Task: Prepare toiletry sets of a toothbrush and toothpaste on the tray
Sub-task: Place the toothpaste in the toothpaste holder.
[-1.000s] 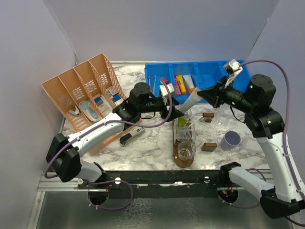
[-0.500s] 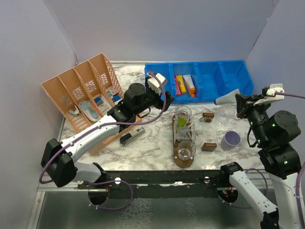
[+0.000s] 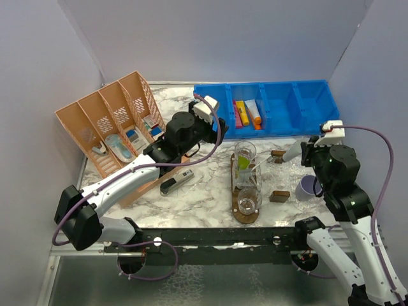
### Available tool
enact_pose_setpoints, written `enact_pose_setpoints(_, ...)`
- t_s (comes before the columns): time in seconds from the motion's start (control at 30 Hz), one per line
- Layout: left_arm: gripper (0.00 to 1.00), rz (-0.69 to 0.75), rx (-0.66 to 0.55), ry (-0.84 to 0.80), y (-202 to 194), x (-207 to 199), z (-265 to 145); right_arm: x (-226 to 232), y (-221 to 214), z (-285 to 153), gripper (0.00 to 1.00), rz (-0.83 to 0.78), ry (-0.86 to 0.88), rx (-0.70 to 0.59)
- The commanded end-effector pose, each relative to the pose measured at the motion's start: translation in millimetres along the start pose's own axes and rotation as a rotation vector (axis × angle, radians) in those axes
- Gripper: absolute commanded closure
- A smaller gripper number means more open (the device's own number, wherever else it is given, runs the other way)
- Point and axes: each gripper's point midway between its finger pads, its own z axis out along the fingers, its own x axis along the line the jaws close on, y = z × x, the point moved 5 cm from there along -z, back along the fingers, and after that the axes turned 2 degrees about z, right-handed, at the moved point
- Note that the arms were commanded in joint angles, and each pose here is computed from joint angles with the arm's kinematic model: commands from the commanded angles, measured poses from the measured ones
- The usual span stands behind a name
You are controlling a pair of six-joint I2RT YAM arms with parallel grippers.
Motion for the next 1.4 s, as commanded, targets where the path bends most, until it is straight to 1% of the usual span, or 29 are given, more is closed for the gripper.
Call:
enact_pose_setpoints(0.0, 0.22, -0.006, -0.013, 0.036, 4.9, 4.9, -6.2, 12.9, 15.0, 3.5, 0.99, -0.003, 0.102, -0.105)
enact_pose_setpoints(0.1, 0.22, -0.008, -0.016, 0.035, 5.8, 4.8, -6.5, 13.4, 16.9, 5.6, 0.99, -0.002, 0.101, -0.112)
enact_pose_setpoints(0.27, 0.22, -0.009, -0.022, 0.035, 7.8, 4.8, -8.3, 9.1, 6.2, 19.2, 0.99, 0.008, 0.027, -0.007)
enact_pose_setpoints(0.33, 0.22, -0.009, -0.026, 0.036, 8.7, 5.1, -9.2, 7.2, 4.3, 23.2, 0.99, 0.004, 0.004, 0.012)
enact_pose_setpoints(0.63, 0.22, -0.009, -0.030, 0.010, 9.8, 1.8, -9.4, 9.5, -2.5, 30.3, 0.99, 0.026, -0.001, 0.037)
enact_pose_setpoints(1.07, 0.22, -0.010, -0.046, 0.012, 14.1, 2.1, -12.9, 7.4, -13.4, 42.5, 0.99, 0.038, -0.049, 0.080)
enact_pose_setpoints(1.37, 0.22, -0.013, -0.046, 0.010, 14.1, 2.2, -13.0, 7.8, -24.6, 51.0, 0.99, 0.034, -0.066, 0.136)
